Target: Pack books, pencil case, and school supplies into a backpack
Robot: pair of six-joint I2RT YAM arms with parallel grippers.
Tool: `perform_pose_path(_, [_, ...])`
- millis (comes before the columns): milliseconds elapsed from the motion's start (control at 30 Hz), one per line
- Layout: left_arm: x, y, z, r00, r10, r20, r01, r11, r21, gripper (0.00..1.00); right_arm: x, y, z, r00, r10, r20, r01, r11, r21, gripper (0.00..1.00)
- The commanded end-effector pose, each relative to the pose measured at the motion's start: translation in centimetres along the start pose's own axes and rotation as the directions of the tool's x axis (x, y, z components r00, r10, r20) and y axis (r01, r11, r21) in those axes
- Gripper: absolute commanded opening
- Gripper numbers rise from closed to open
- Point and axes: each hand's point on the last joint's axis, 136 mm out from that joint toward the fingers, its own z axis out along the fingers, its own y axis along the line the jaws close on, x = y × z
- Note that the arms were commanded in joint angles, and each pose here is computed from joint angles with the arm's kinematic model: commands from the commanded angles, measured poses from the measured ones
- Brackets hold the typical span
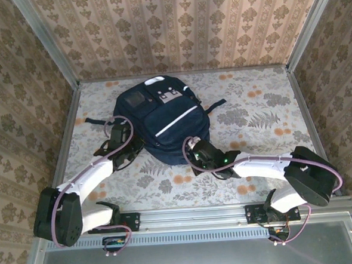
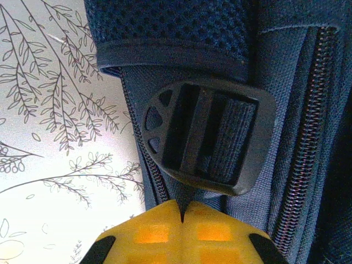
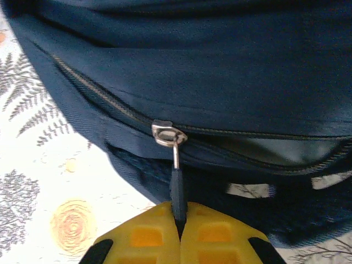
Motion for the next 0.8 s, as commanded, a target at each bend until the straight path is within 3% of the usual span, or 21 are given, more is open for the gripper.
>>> perform_pose_path(0, [-2.2, 1.4, -0.8, 0.997, 0.023, 0.077, -0.017, 0.997, -0.072, 0.0, 2.3, -3.8, -0.1, 0.997, 0.034, -0.068, -0.027, 0.994, 0.104, 0.0])
perform_pose_path(133, [-2.8, 1.7, -1.3, 0.996, 0.043, 0.074, -0.036, 0.994, -0.1, 0.0, 1.2, -3.4, 0.2, 0.999, 0.019, -0.026, -0.018, 0.998, 0.063, 0.0])
perform_pose_path(267, [-4.6, 1.3, -2.6, 0.988, 0.132, 0.081, -0.119, 0.982, -0.145, 0.0, -0.7, -0.2, 0.9, 0.999, -0.02, 0.035, 0.024, 0.994, -0.106, 0.0])
perform_pose_path(367, [-6.0, 2.3, -4.0, 0.981, 0.17, 0.09, -0.142, 0.956, -0.257, 0.01, -2.3, 2.6, 1.5, 0.997, -0.038, 0.07, 0.052, 0.977, -0.208, 0.0])
perform_pose_path(467, [-6.2, 2.4, -5.1, 0.983, 0.154, 0.101, -0.122, 0.955, -0.271, 0.3, -3.2, 5.4, 2.4, 0.993, -0.1, 0.066, 0.113, 0.964, -0.24, 0.0])
perform_pose_path(533, [-5.7, 2.3, -5.8, 0.986, 0.137, 0.097, -0.108, 0.961, -0.254, 0.39, -3.6, 6.9, 2.9, 0.989, -0.136, 0.056, 0.146, 0.958, -0.247, 0.0])
perform_pose_path(767, [-1.0, 2.1, -5.6, 0.999, 0.035, -0.037, -0.039, 0.991, -0.128, 0.43, -4.4, 9.0, 4.2, 0.994, -0.094, 0.052, 0.106, 0.948, -0.299, 0.0])
